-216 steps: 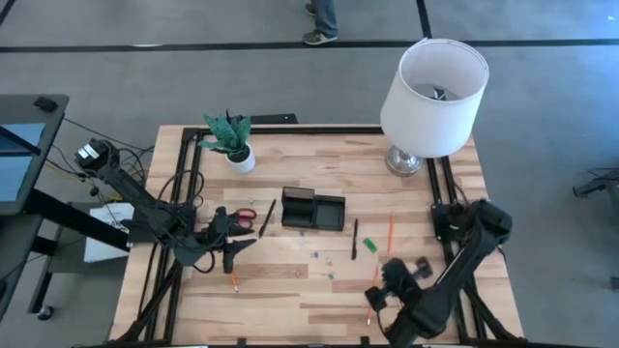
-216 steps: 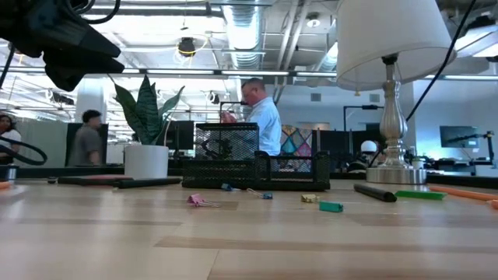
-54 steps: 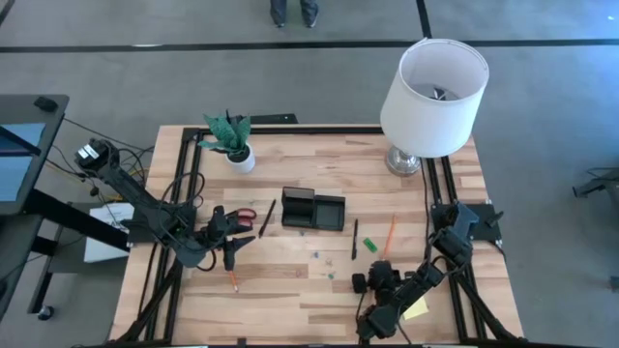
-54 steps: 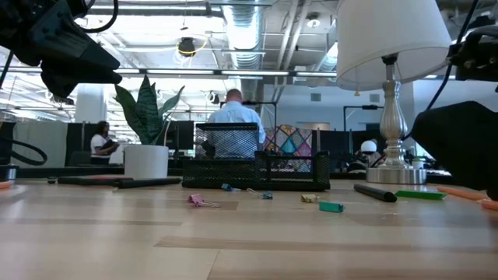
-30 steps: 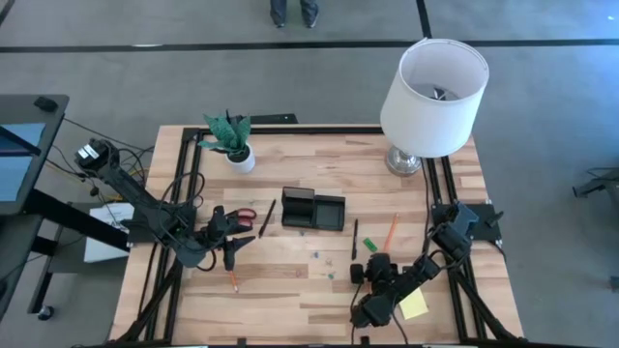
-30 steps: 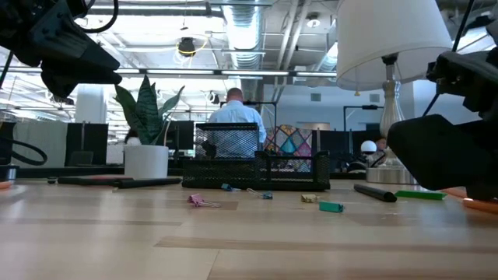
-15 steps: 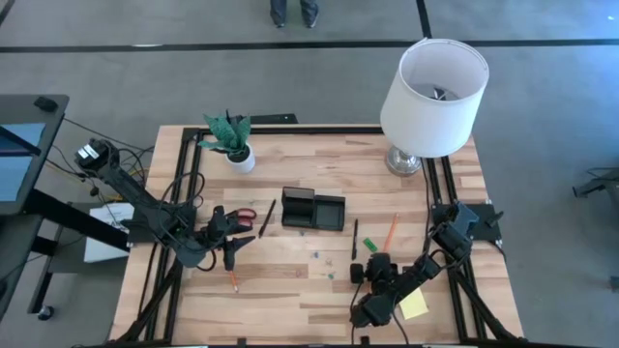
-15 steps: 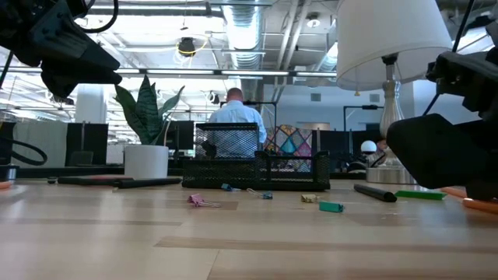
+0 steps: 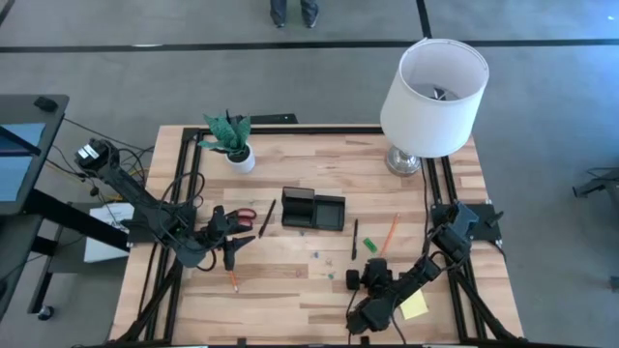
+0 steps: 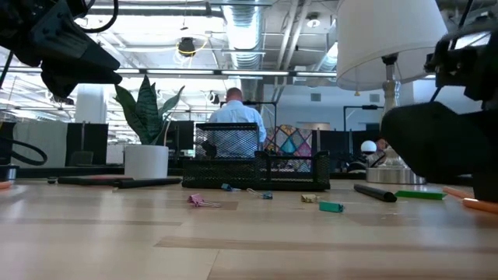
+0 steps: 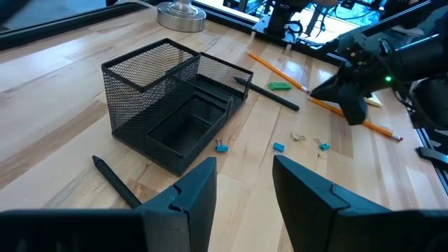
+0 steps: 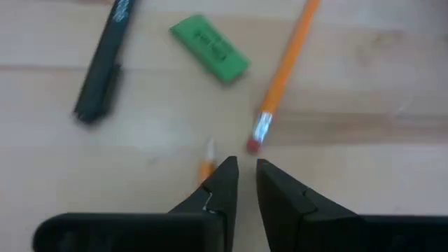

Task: Pick and place office supplies into organizer
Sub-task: Put the top right orange pencil into the black desk organizer

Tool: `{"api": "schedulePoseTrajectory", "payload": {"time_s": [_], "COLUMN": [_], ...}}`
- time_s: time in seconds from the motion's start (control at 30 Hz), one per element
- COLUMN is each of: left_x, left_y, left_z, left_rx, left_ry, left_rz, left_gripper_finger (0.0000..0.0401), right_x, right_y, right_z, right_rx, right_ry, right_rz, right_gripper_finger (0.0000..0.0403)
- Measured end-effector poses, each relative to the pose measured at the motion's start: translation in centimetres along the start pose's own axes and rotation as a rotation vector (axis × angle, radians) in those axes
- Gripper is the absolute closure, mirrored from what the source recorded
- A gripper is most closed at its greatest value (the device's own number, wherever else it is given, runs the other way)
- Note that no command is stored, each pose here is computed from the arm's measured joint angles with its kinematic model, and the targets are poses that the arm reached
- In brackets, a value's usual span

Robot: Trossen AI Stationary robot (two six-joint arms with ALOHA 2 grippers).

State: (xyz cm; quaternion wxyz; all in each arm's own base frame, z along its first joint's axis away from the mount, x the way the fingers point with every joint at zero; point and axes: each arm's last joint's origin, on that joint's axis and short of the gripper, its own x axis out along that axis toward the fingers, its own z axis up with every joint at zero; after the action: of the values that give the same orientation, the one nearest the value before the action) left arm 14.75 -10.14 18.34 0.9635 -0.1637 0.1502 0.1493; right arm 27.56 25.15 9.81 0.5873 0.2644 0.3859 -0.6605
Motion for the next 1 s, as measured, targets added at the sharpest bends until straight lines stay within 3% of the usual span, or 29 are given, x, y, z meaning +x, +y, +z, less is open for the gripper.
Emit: {"api": "schedulePoseTrajectory", "payload": {"time_s": [0.23, 1.0], "left_x": [0.0, 0.0], "left_y": [0.0, 0.1], "left_z": [0.0, -0.1], "left_rx": [0.000, 0.012], "left_ry": [0.000, 0.010], "left_rz": [0.000, 0.002], "left_gripper_finger": [0.0264, 0.0264], "right_x": [0.2, 0.6], "right_y": [-0.2, -0.1], "right_z": [-0.1, 0.7], "right_rx": [0.000, 0.013], "right_ry": [0.001, -0.023], "right_rz": [0.003, -0.059], "right_gripper_finger": [0.0373, 0.0345]}}
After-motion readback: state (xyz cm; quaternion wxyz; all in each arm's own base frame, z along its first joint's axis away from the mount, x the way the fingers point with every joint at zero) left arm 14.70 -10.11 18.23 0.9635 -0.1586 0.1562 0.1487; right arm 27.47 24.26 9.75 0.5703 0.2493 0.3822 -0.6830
